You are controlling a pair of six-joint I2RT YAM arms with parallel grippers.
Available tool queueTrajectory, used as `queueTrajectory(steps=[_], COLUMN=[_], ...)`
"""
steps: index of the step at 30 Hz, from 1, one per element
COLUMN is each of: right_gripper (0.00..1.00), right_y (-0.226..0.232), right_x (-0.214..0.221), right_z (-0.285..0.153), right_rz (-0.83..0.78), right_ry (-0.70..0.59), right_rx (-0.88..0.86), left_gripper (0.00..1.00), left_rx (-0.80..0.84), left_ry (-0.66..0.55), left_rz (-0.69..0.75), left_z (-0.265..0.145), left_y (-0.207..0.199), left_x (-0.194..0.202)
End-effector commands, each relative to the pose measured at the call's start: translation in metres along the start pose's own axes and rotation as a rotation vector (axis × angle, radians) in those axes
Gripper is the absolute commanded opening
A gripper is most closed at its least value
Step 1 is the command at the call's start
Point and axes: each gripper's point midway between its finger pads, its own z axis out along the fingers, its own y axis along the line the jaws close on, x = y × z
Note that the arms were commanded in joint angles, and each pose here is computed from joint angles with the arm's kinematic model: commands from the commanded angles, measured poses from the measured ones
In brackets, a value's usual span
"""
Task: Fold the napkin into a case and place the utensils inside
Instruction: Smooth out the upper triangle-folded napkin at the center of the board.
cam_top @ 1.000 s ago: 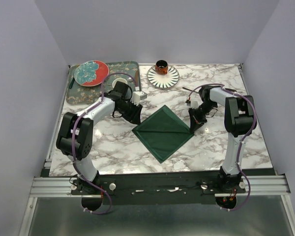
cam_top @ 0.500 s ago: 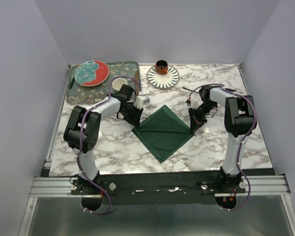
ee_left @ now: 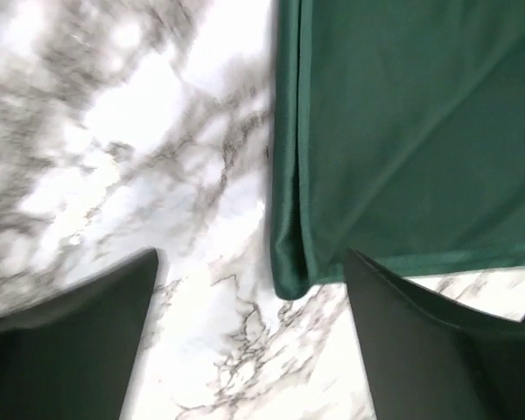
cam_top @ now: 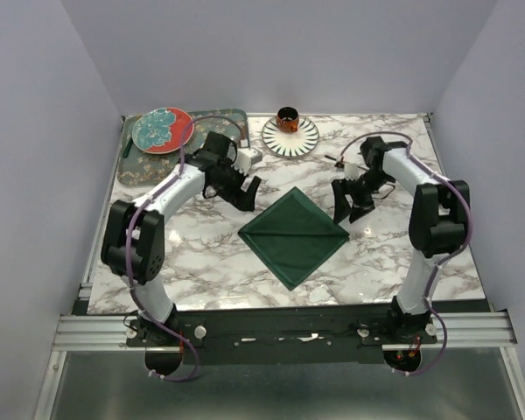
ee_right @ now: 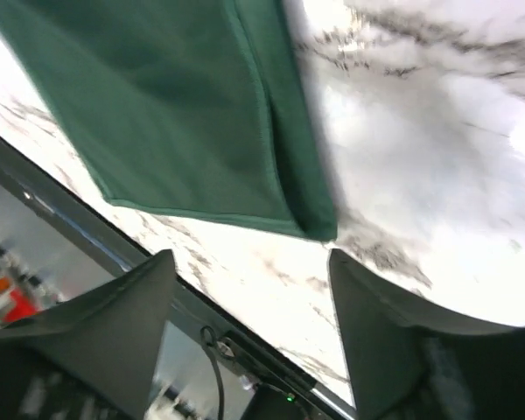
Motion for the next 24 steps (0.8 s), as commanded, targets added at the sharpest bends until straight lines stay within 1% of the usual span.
queueTrajectory(steps=[1,3,4,5,6,7,8,9,10,11,12,13,14,15,16,17,18,19,20,21,22,23,24], right_gripper=[0.85,0.87,0.9,0.91,0.93,1.0,1.0,1.0,1.0,1.0,1.0,1.0,1.0,1.0,1.0,1.0,1.0,1.0,1.0,1.0,1.0,1.0,1.0], right_y=[0.035,0.048,0.061,0.069,0.078,0.087,0.107,0.117,0.125,0.12,0.12,0.119,0.151,0.148,0.15,0.161,0.157,0.159,0.164,0.16,0.163,0.17,0.172], right_x=[-0.039,-0.052,-0.066,-0.073,-0.08,-0.095,-0.097,-0.103,-0.125,-0.128,-0.136,-0.143,-0.135,-0.137,-0.121,-0.11,-0.091,-0.084,-0.07,-0.049,-0.042,-0.031,-0.024], right_z=[-0.08,-0.102,-0.126,-0.138,-0.152,-0.168,-0.183,-0.189,-0.205,-0.197,-0.197,-0.192,-0.194,-0.17,-0.152,-0.14,-0.117,-0.107,-0.092,-0.068,-0.063,-0.054,-0.046], right_rz=[-0.202,-0.277,-0.342,-0.381,-0.422,-0.484,-0.541,-0.531,-0.577,-0.514,-0.402,-0.41,-0.491,-0.457,-0.371,-0.364,-0.309,-0.303,-0.297,-0.196,-0.21,-0.207,-0.203], right_ry=[-0.254,-0.335,-0.427,-0.477,-0.531,-0.619,-0.695,-0.748,-0.869,-0.885,-0.911,-0.905,-0.857,-0.757,-0.642,-0.58,-0.507,-0.494,-0.462,-0.392,-0.396,-0.361,-0.336], right_rx=[0.07,0.078,0.101,0.102,0.109,0.118,0.078,0.044,0.041,0.026,-0.011,-0.035,-0.217,-0.304,-0.365,-0.448,-0.498,-0.524,-0.552,-0.582,-0.598,-0.634,-0.643], left_gripper=[0.99,0.99,0.99,0.99,0.99,0.99,0.99,0.99,0.99,0.99,0.99,0.99,0.99,0.99,0.99,0.99,0.99,0.99,0.99,0.99,0.99,0.99,0.99], left_rx=[-0.133,-0.175,-0.2,-0.242,-0.264,-0.259,-0.267,-0.263,-0.249,-0.279,-0.273,-0.184,-0.106,-0.018,0.074,0.163,0.21,0.253,0.333,0.37,0.399,0.434,0.468], left_ry=[-0.254,-0.317,-0.339,-0.405,-0.433,-0.454,-0.522,-0.555,-0.569,-0.679,-0.702,-0.714,-0.659,-0.622,-0.573,-0.555,-0.543,-0.486,-0.503,-0.485,-0.444,-0.444,-0.424], left_rz=[0.169,0.244,0.26,0.286,0.316,0.356,0.413,0.441,0.422,0.4,0.343,0.308,0.258,0.231,0.181,0.066,-0.003,-0.083,-0.143,-0.179,-0.223,-0.227,-0.27], left_z=[-0.086,-0.112,-0.121,-0.137,-0.145,-0.149,-0.164,-0.168,-0.159,-0.174,-0.174,-0.17,-0.158,-0.15,-0.136,-0.127,-0.119,-0.095,-0.094,-0.086,-0.072,-0.065,-0.06], left_y=[-0.002,-0.007,-0.007,-0.009,-0.01,-0.014,-0.021,-0.026,-0.026,-0.028,-0.028,-0.042,-0.05,-0.063,-0.078,-0.091,-0.098,-0.101,-0.114,-0.119,-0.125,-0.134,-0.143], left_x=[-0.08,-0.095,-0.1,-0.114,-0.12,-0.121,-0.132,-0.136,-0.129,-0.146,-0.147,-0.147,-0.136,-0.13,-0.117,-0.109,-0.1,-0.072,-0.071,-0.063,-0.046,-0.046,-0.042])
